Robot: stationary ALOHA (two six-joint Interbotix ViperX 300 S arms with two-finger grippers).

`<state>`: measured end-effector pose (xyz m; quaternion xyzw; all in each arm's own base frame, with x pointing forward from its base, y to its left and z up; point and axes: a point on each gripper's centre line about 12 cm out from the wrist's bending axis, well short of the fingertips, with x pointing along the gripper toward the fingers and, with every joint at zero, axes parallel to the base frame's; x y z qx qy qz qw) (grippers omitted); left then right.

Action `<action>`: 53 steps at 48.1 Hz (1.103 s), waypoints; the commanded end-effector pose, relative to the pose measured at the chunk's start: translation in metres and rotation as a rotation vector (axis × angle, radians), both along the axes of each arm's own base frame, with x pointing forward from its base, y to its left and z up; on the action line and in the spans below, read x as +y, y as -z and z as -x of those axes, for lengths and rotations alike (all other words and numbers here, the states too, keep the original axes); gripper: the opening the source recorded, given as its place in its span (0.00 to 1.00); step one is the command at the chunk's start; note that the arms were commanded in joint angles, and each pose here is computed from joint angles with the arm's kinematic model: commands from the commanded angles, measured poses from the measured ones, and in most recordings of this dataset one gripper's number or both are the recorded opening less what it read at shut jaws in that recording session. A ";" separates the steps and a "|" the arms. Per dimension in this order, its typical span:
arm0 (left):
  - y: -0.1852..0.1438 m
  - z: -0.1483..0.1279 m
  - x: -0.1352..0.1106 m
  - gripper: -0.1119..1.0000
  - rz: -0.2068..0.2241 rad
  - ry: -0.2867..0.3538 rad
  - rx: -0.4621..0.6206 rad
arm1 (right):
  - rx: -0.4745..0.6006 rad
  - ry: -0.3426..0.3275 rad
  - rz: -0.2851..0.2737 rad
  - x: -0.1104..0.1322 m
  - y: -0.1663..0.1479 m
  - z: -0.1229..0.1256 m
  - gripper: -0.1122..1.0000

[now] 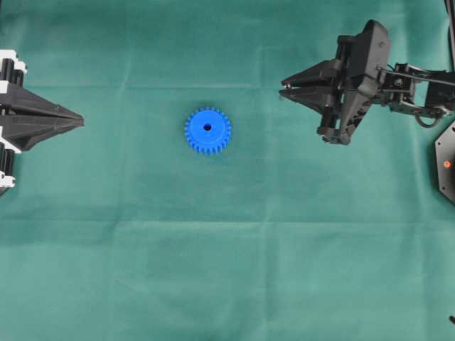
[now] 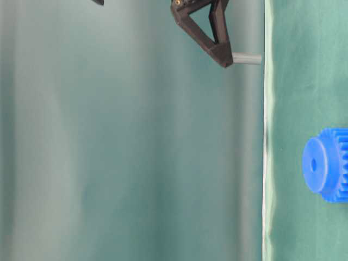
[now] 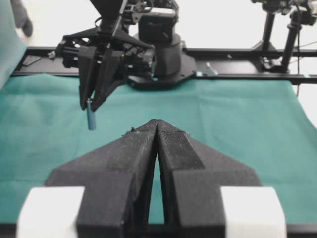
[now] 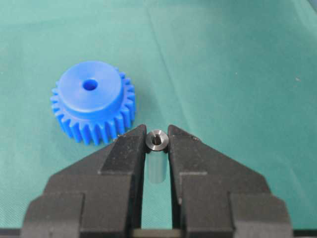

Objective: Insert the shaft placed at a random location into the center hole of the medium gear at another random location.
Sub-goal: 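Carry the held shaft left toward the blue gear's center hole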

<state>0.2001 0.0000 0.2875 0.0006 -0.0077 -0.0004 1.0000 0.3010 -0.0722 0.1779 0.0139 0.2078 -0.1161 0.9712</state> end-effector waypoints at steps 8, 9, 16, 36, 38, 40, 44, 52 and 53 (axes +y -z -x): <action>-0.008 -0.003 0.000 0.10 -0.002 -0.001 -0.018 | -0.027 -0.049 0.014 0.008 -0.011 -0.035 0.23; -0.008 -0.003 0.000 0.10 -0.002 -0.001 -0.018 | -0.027 -0.054 0.014 0.008 -0.011 -0.040 0.23; -0.008 -0.003 0.000 0.10 -0.002 -0.001 -0.018 | -0.030 -0.074 0.014 0.011 -0.013 -0.066 0.23; -0.010 -0.003 0.000 0.10 -0.002 -0.001 -0.032 | -0.020 -0.109 0.009 0.018 -0.013 -0.117 0.23; -0.010 -0.003 0.000 0.10 -0.002 -0.001 -0.032 | -0.019 -0.109 0.009 0.018 -0.013 -0.118 0.23; -0.010 -0.003 0.000 0.10 -0.002 -0.001 -0.031 | -0.022 -0.109 0.009 0.018 -0.013 -0.118 0.23; -0.010 -0.003 0.000 0.10 0.000 -0.001 -0.032 | -0.023 -0.109 0.010 0.018 -0.013 -0.118 0.23; -0.010 -0.003 0.000 0.10 -0.002 -0.001 -0.032 | -0.032 -0.108 0.010 0.017 -0.015 -0.119 0.23; -0.010 -0.003 0.000 0.10 -0.002 -0.001 -0.032 | -0.031 -0.108 0.010 0.018 -0.014 -0.119 0.23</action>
